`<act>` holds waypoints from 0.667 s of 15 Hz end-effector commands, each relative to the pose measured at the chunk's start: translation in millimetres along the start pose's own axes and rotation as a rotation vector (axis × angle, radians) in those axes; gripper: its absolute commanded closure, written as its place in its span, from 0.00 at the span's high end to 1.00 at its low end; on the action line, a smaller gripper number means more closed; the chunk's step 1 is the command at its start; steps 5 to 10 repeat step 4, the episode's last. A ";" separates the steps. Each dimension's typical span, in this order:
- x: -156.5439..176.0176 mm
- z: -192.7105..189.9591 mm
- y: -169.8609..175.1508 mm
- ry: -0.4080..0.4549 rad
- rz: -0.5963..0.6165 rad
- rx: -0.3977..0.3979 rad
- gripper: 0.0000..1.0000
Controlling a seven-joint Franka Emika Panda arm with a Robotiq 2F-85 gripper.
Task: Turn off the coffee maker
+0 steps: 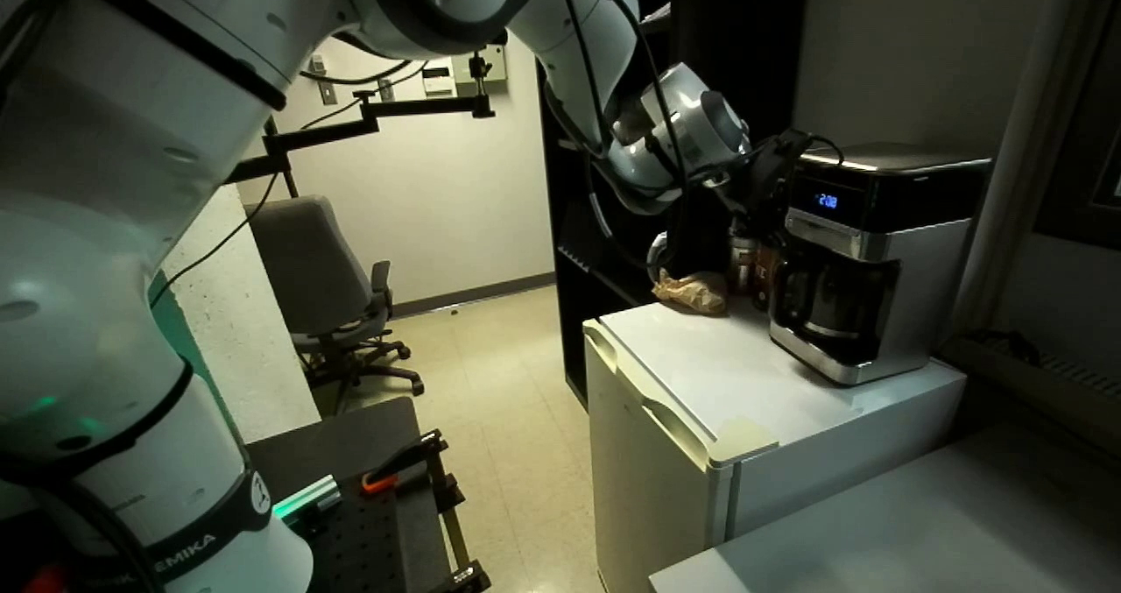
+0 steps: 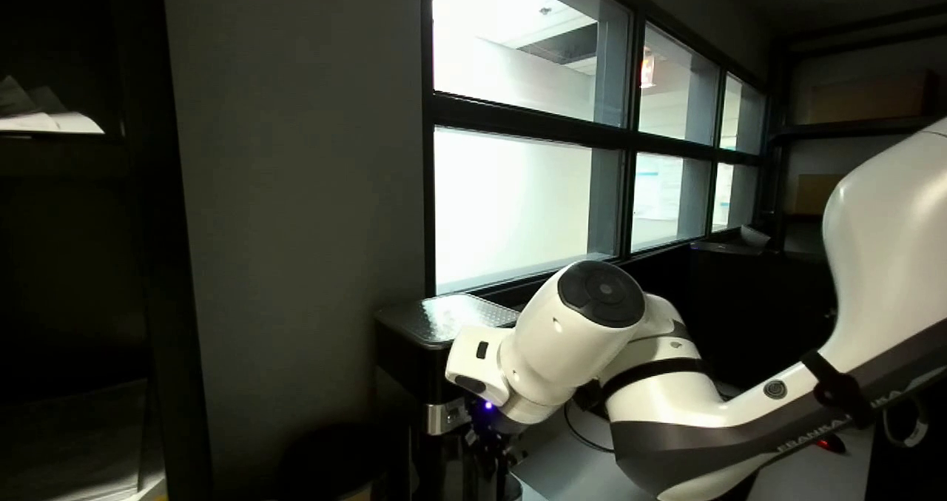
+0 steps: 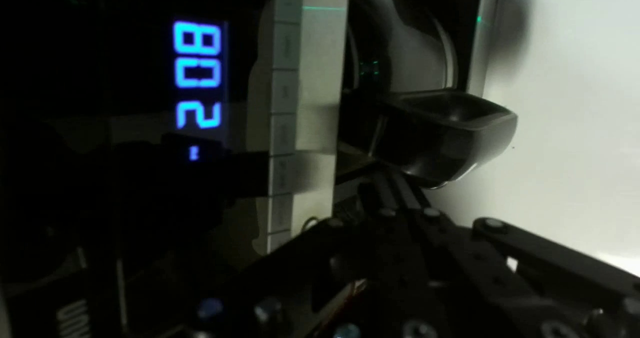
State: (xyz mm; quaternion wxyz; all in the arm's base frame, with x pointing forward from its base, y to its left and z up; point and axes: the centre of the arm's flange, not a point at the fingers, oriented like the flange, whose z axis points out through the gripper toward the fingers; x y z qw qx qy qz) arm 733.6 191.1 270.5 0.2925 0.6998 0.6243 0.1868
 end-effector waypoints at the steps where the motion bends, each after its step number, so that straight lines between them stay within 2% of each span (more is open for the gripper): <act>1: -15.6 -35.4 -13.4 0.003 0.037 0.098 0.00; 4: -22.8 -55.3 -23.2 0.033 0.072 0.141 0.00; 10: -22.8 -55.3 -23.2 0.033 0.072 0.141 0.00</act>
